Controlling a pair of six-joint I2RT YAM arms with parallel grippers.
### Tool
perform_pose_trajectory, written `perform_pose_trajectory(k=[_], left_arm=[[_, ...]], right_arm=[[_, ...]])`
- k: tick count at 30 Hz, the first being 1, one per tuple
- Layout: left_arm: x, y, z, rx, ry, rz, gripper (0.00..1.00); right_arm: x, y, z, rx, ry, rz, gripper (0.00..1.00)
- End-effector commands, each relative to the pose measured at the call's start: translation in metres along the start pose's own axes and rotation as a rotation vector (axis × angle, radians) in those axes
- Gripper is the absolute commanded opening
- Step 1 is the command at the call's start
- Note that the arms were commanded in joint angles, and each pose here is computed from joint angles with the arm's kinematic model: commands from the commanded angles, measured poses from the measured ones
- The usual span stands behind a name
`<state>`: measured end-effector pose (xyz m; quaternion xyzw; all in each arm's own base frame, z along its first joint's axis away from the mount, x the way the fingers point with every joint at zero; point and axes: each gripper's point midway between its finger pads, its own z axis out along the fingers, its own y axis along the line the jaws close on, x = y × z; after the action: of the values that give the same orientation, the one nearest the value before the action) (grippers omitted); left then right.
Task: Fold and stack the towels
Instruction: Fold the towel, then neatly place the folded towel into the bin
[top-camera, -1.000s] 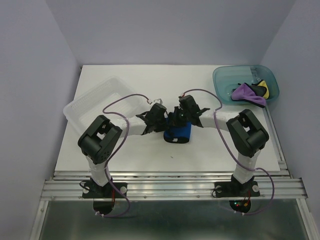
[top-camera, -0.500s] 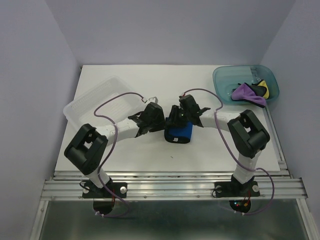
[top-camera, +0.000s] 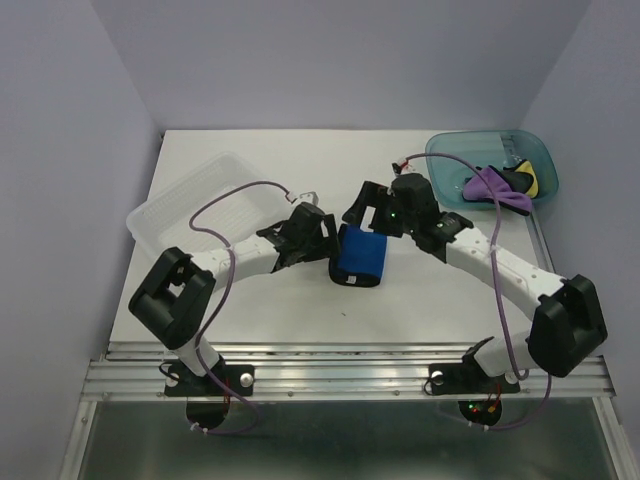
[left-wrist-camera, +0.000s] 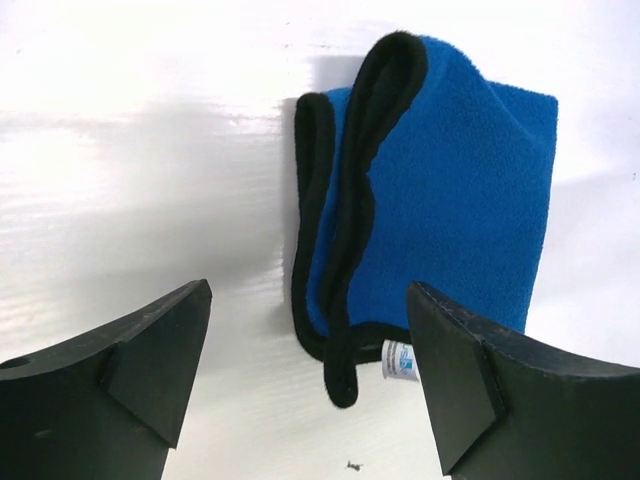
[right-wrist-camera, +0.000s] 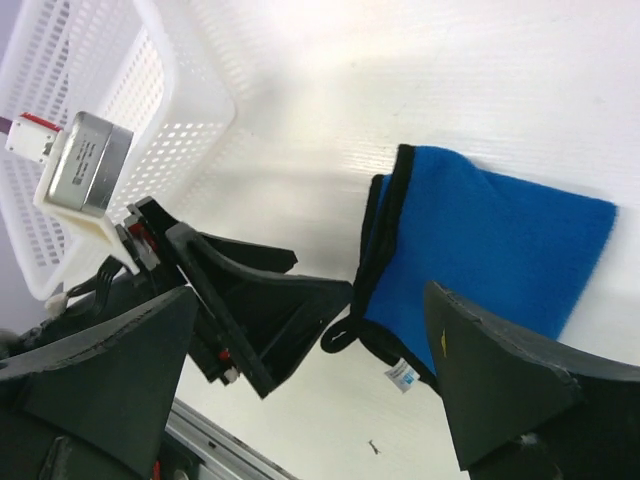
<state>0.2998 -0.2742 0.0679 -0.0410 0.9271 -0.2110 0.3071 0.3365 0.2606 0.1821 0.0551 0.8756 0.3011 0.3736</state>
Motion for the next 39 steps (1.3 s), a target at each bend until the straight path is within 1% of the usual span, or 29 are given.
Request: perform_pose_trajectory(k=[1, 6, 10, 13, 16, 19, 22, 24, 26, 28, 30, 31, 32, 35, 37, 38, 39], left_arm=[[-0.022, -0.023, 0.010, 0.055, -0.037, 0.071, 0.91], [-0.035, -0.035, 0.026, 0.065, -0.041, 0.135, 0.90], [-0.036, -0.024, 0.041, -0.005, -0.045, 0.157, 0.90], [-0.032, -0.024, 0.050, -0.008, -0.026, 0.176, 0.89], [-0.028, -0.024, 0.057, -0.006, -0.009, 0.185, 0.85], [-0.025, -0.022, 0.066, -0.025, -0.001, 0.170, 0.71], [-0.019, -0.026, 0.072, -0.022, 0.012, 0.172, 0.65], [-0.014, -0.025, 0.072, -0.039, 0.024, 0.183, 0.57], [-0.011, -0.027, 0.074, -0.053, 0.020, 0.196, 0.51], [-0.008, -0.029, 0.074, -0.058, 0.026, 0.201, 0.47], [-0.008, -0.028, 0.075, -0.072, 0.022, 0.202, 0.40], [-0.007, -0.027, 0.075, -0.079, 0.023, 0.207, 0.39], [-0.006, -0.026, 0.076, -0.087, 0.028, 0.208, 0.34], [-0.003, -0.026, 0.075, -0.097, 0.033, 0.216, 0.25], [-0.001, -0.030, 0.073, -0.093, 0.029, 0.234, 0.15], [0.000, -0.031, 0.072, -0.094, 0.027, 0.240, 0.00], [0.001, -0.033, 0.070, -0.095, 0.024, 0.249, 0.00]], right_arm=[[-0.002, -0.043, -0.022, 0.145, -0.063, -0.012, 1.00], [0.005, -0.065, -0.036, 0.210, -0.075, -0.044, 1.00], [0.010, -0.083, -0.041, 0.279, -0.068, -0.053, 1.00], [0.013, -0.090, -0.043, 0.292, -0.069, -0.060, 1.00], [0.014, -0.097, -0.046, 0.315, -0.074, -0.062, 1.00], [0.014, -0.105, -0.048, 0.339, -0.083, -0.063, 1.00], [0.014, -0.113, -0.049, 0.377, -0.090, -0.068, 1.00], [0.013, -0.119, -0.050, 0.401, -0.095, -0.063, 1.00], [0.011, -0.129, -0.053, 0.450, -0.112, -0.047, 1.00], [0.009, -0.132, -0.054, 0.459, -0.122, -0.041, 1.00], [0.009, -0.135, -0.056, 0.466, -0.124, -0.039, 1.00], [0.009, -0.136, -0.056, 0.468, -0.128, -0.038, 1.00], [0.007, -0.137, -0.057, 0.470, -0.132, -0.033, 1.00], [0.008, -0.142, -0.058, 0.480, -0.134, -0.031, 1.00], [0.007, -0.144, -0.059, 0.485, -0.137, -0.030, 1.00], [0.007, -0.145, -0.059, 0.486, -0.139, -0.028, 1.00], [0.006, -0.146, -0.060, 0.488, -0.142, -0.028, 1.00]])
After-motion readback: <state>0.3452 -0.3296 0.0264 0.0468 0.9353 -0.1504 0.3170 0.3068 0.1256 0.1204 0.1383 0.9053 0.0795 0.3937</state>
